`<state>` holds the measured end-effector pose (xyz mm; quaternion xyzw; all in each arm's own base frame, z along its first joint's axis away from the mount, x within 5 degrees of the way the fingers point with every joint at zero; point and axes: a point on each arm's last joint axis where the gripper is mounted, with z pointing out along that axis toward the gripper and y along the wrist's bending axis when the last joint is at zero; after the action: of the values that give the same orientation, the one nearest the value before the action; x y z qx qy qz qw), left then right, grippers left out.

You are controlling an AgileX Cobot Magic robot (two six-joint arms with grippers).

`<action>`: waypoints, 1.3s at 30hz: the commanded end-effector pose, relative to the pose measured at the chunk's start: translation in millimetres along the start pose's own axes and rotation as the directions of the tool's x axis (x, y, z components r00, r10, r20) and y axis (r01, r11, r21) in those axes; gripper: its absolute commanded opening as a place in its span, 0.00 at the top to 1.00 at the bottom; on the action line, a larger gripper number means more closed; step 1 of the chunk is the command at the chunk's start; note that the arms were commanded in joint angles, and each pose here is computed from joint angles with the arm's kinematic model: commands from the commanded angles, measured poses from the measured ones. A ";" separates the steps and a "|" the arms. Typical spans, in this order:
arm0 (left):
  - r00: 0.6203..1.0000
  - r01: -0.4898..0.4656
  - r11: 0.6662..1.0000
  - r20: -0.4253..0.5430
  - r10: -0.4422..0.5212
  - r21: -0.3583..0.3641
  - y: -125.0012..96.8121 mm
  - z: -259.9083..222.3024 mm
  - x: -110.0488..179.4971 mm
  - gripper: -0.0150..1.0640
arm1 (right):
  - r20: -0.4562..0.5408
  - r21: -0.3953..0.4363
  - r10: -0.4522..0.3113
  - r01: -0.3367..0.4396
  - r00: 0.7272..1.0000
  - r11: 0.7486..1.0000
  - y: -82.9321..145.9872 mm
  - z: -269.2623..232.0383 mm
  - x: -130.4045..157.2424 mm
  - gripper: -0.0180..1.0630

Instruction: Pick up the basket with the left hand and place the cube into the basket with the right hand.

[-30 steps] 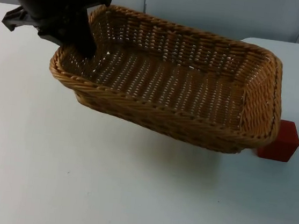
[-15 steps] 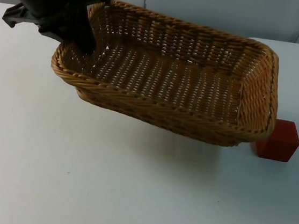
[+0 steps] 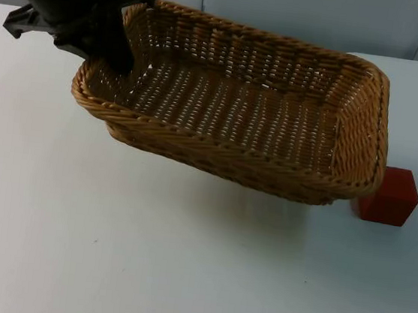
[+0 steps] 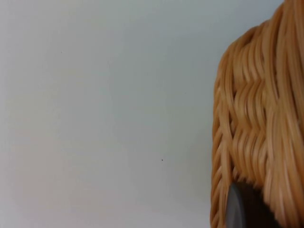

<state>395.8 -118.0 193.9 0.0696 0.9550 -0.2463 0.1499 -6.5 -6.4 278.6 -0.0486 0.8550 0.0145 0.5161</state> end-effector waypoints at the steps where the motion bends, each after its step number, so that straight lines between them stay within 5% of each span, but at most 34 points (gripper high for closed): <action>1: 0.999 0.022 0.999 0.040 -0.023 0.029 -6.4 -8.7 -5.4 0.99 | 0.006 0.009 -0.012 0.012 1.000 1.000 -0.8 1.0 0.0 0.99; 15: 0.998 0.022 0.999 0.057 -0.023 0.024 -5.8 -8.7 -6.9 0.99 | 0.011 0.015 -0.014 0.014 1.000 1.000 -1.3 0.5 -0.7 0.99; 19: 0.998 0.022 0.999 0.057 -0.023 0.024 -5.8 -8.7 -6.9 0.99 | 0.021 0.103 0.018 -0.020 1.000 0.994 -9.3 1.8 -8.9 0.99; 22: 0.998 0.022 0.999 0.057 -0.023 0.024 -5.8 -8.7 -6.9 0.99 | -0.083 0.168 -0.022 0.035 0.996 0.985 -14.0 22.8 -23.3 0.99; 30: 0.998 0.022 0.999 0.059 -0.023 0.023 -5.7 -8.7 -7.1 0.99 | -0.246 0.050 0.019 -0.007 0.969 0.999 1.4 89.5 -74.0 0.99; 37: 0.998 0.022 1.000 0.061 -0.023 0.022 -5.7 -8.8 -7.2 0.99 | -0.406 -0.027 0.037 -0.053 0.913 0.998 13.3 140.9 -113.5 0.99; 39: 0.998 0.022 1.000 0.063 -0.023 0.022 -5.6 -8.8 -7.4 0.99 | -0.475 -0.044 0.035 -0.064 0.879 0.997 17.0 163.6 -118.8 0.99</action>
<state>397.6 -117.7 194.2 0.0660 0.9542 -0.2446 0.1593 187.0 28.5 306.9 -0.0401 0.9538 0.0325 0.2959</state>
